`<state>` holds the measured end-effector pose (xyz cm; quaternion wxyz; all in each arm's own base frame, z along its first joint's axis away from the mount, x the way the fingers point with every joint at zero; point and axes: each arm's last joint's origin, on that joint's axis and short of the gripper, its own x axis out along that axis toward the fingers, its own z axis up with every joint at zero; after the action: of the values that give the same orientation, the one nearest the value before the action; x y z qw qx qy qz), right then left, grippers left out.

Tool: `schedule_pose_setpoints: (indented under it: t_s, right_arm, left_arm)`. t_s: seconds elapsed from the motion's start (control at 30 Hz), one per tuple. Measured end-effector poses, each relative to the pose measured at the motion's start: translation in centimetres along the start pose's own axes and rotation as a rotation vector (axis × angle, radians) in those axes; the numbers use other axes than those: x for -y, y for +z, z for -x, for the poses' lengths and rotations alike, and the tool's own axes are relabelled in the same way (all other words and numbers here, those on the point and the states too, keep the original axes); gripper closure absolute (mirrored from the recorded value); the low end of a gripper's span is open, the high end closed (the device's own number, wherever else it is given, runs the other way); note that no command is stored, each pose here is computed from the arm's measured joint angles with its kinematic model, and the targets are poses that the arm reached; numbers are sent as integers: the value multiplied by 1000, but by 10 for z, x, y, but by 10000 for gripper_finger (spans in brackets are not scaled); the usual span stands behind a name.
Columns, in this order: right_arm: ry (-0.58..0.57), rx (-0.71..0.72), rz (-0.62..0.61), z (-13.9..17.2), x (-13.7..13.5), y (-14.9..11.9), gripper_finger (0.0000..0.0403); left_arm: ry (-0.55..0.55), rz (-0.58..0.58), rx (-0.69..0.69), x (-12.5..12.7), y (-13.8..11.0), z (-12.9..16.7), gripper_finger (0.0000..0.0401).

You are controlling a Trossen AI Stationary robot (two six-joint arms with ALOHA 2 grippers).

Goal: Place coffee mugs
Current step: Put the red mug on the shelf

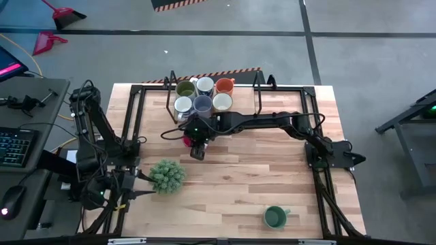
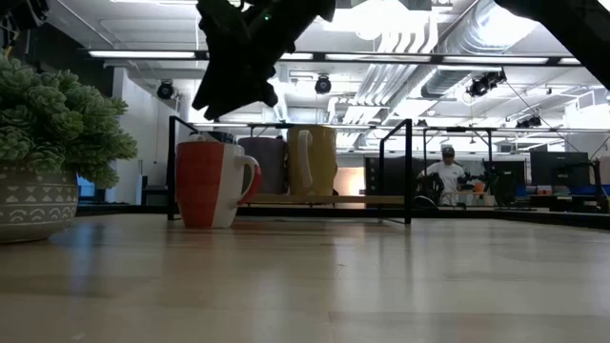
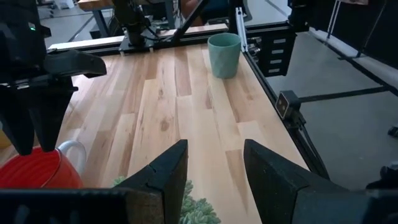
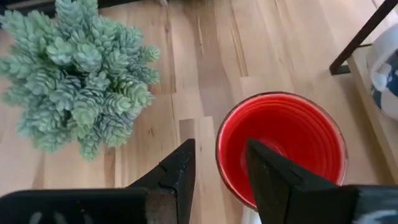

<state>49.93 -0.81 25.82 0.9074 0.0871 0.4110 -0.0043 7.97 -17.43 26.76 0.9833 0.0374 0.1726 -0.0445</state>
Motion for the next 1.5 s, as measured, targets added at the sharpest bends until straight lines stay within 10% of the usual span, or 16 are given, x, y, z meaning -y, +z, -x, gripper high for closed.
schedule_pose_setpoints:
  t_s: [1.5]
  right_arm:
    - [-54,-78,84,-51,10,-22,316]
  left_arm:
    - [-3,69,10,-4,7,-2,256]
